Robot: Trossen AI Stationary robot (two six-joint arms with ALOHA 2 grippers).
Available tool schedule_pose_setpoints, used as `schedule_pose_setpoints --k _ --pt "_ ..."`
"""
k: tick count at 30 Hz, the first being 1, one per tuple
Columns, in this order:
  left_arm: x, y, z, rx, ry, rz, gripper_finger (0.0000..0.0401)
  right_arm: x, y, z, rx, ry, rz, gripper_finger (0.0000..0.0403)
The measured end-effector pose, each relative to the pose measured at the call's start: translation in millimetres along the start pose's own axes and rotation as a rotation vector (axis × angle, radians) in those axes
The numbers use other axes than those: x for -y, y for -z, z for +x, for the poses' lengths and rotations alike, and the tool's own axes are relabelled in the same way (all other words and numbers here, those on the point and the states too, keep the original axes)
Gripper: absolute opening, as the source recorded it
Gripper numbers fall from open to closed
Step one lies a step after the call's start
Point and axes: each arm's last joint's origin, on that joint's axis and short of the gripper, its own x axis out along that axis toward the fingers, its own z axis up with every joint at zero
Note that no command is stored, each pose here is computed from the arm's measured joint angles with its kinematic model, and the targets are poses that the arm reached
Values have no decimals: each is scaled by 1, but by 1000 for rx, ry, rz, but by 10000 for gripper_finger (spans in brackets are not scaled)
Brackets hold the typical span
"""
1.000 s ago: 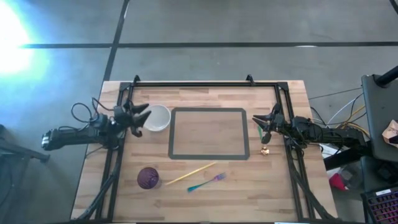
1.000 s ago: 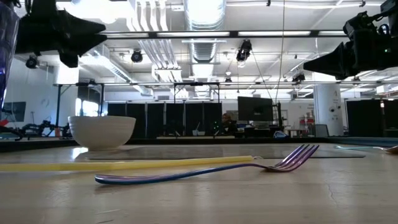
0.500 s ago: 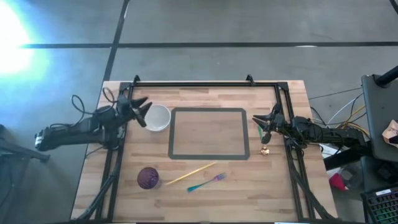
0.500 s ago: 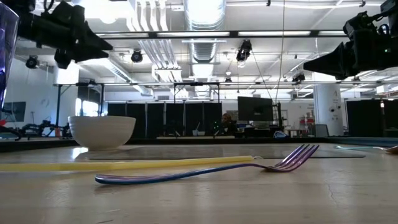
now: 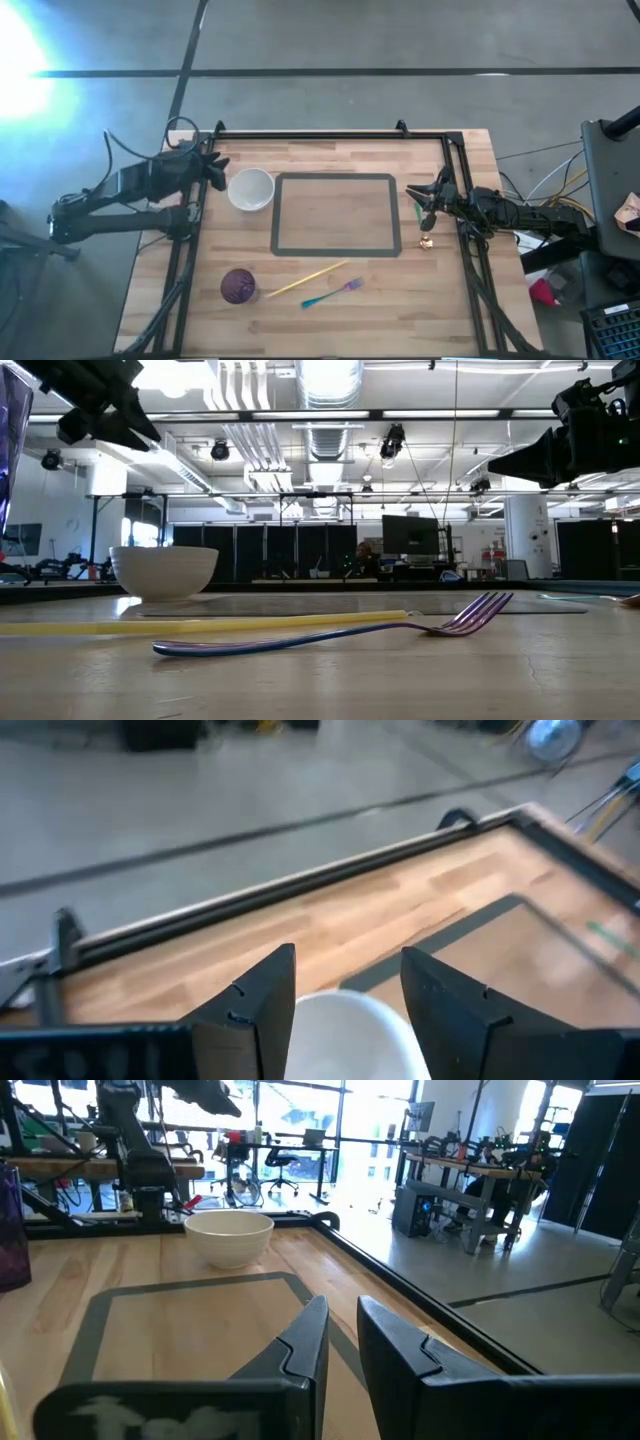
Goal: Pick & Place Utensil
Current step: Put the white bowl in the center of the brown placemat
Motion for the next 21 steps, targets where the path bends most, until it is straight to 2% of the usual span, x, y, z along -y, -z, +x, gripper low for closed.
schedule_pose_setpoints --k 9,15,21 --pt "3 -11 7 -222 -118 -7 175 0 0 0 0 0 0 52" --pt "0 -2 21 -363 -116 -55 174 0 0 0 0 0 0 52" --pt "-3 6 33 -421 -158 -84 175 0 0 0 0 0 0 52"
